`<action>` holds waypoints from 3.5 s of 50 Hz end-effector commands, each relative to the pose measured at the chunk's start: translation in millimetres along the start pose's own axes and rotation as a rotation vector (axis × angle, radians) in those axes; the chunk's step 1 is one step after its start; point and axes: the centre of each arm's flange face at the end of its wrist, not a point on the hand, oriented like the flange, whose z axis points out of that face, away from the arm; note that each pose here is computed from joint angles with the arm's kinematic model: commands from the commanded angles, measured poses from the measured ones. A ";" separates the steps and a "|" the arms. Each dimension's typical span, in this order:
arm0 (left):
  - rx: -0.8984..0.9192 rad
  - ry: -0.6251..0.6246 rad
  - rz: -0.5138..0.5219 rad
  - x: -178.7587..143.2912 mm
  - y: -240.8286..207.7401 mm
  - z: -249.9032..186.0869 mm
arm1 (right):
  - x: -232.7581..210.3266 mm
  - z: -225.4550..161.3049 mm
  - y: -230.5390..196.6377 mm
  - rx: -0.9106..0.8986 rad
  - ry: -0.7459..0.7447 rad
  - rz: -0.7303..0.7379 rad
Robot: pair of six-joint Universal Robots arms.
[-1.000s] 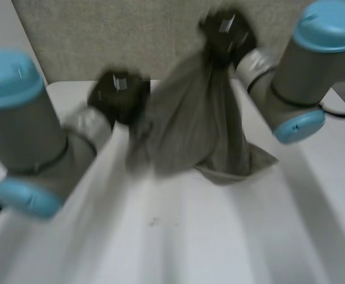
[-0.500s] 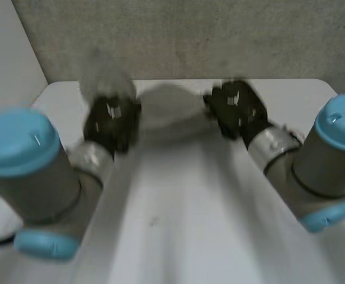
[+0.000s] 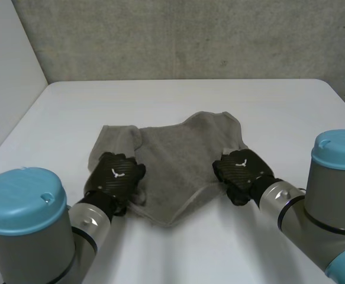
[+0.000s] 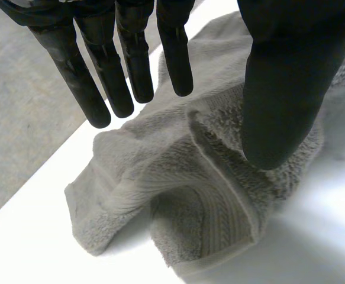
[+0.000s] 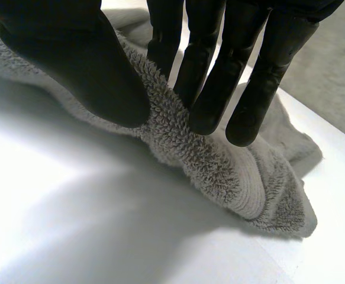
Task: Fold the towel.
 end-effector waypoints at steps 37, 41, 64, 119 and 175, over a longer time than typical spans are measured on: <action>-0.098 0.071 -0.381 -69.0 53.8 42.2 | 54.8 14.8 13.0 0.028 0.127 0.352; -0.130 0.082 -0.386 -63.6 59.1 34.5 | 57.1 15.3 13.5 0.028 0.133 0.353; -0.202 0.091 -0.240 -61.9 81.4 31.7 | 56.8 15.2 14.2 0.026 0.133 0.345; -0.082 0.183 -0.124 -33.0 60.6 67.0 | 51.6 16.7 18.1 0.014 0.117 0.337; -0.083 0.080 -0.083 -71.4 54.1 43.5 | 57.4 16.4 9.6 0.035 0.120 0.334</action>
